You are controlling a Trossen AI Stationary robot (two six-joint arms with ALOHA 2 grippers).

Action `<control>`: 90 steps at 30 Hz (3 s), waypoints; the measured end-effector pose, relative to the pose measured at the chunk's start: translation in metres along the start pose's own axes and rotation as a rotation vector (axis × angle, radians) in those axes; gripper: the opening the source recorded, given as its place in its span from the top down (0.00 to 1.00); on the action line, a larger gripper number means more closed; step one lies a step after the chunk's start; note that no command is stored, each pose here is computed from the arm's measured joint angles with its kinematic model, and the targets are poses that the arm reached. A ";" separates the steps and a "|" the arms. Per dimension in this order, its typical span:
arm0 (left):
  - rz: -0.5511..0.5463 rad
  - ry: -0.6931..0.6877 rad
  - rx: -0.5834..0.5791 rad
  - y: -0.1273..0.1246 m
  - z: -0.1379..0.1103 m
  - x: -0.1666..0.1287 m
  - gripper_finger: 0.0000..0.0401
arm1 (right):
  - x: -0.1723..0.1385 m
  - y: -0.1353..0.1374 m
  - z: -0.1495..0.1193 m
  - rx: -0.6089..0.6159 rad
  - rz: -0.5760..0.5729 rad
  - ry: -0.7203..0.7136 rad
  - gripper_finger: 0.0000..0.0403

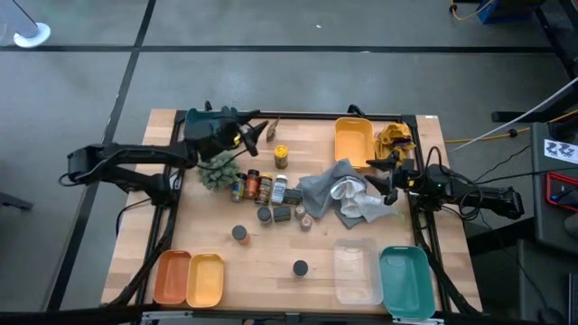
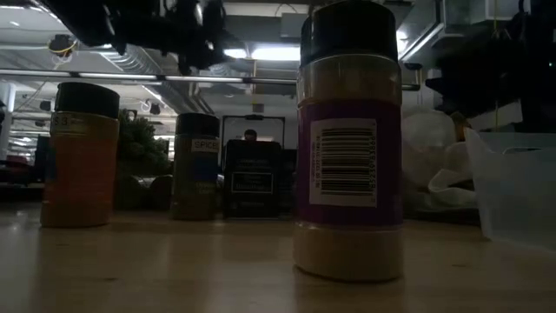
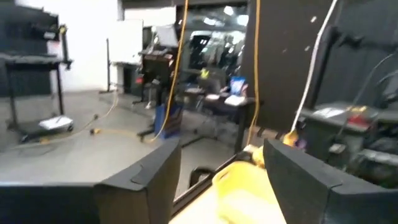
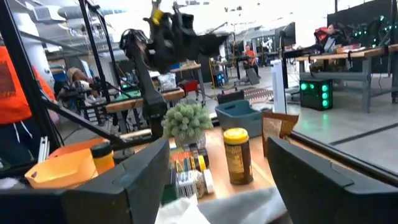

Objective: Sort spices by type
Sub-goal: Put the orange seasoning pack into the dark blue bin

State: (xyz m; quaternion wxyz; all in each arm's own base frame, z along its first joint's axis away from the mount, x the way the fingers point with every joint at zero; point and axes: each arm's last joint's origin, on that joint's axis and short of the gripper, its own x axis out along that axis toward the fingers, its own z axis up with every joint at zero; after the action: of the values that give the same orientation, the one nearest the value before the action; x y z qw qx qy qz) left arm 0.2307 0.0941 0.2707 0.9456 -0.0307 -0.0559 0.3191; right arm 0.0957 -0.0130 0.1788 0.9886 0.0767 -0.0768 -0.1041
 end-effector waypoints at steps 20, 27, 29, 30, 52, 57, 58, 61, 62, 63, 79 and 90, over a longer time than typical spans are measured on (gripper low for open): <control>0.141 0.388 0.096 0.031 -0.096 0.040 0.41 | 0.000 0.000 0.003 0.001 0.005 -0.027 0.33; 0.148 0.456 0.119 0.033 -0.117 0.043 0.41 | 0.000 0.000 0.003 0.000 0.005 -0.027 0.33; 0.158 0.471 0.125 0.037 -0.122 0.044 0.41 | 0.000 0.000 0.003 0.000 0.005 -0.026 0.33; 0.165 0.474 0.124 0.039 -0.124 0.045 0.41 | 0.000 0.000 0.003 0.000 0.005 -0.026 0.33; 0.180 0.549 0.125 0.057 -0.142 0.089 0.61 | 0.000 0.000 0.002 0.000 0.003 -0.020 0.33; 0.182 0.556 0.123 0.057 -0.142 0.089 0.88 | 0.000 0.000 0.002 0.000 0.003 -0.020 0.33; 0.182 0.554 0.123 0.057 -0.140 0.089 0.93 | 0.000 0.000 0.002 0.000 0.003 -0.020 0.33; 0.181 0.525 0.115 0.057 -0.131 0.089 0.97 | 0.000 0.000 0.002 0.000 0.002 -0.020 0.33; 0.179 0.510 0.116 0.056 -0.126 0.089 0.97 | 0.000 0.000 0.002 0.000 0.003 -0.020 0.33; 0.178 0.493 0.113 0.056 -0.120 0.088 0.97 | 0.000 0.000 0.002 0.000 0.002 -0.020 0.33; 0.360 0.383 0.148 0.066 0.003 0.023 0.99 | 0.000 0.000 0.002 0.000 0.003 -0.019 0.33; 0.589 0.598 0.057 0.087 -0.015 -0.013 0.99 | 0.000 0.000 0.002 0.000 0.003 -0.019 0.33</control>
State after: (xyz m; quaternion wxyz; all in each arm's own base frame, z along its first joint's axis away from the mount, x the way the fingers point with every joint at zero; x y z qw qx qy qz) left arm 0.1704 0.1554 0.2468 0.7890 -0.1103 0.2409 0.5543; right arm 0.0954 -0.0130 0.1807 0.9880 0.0756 -0.0864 -0.1032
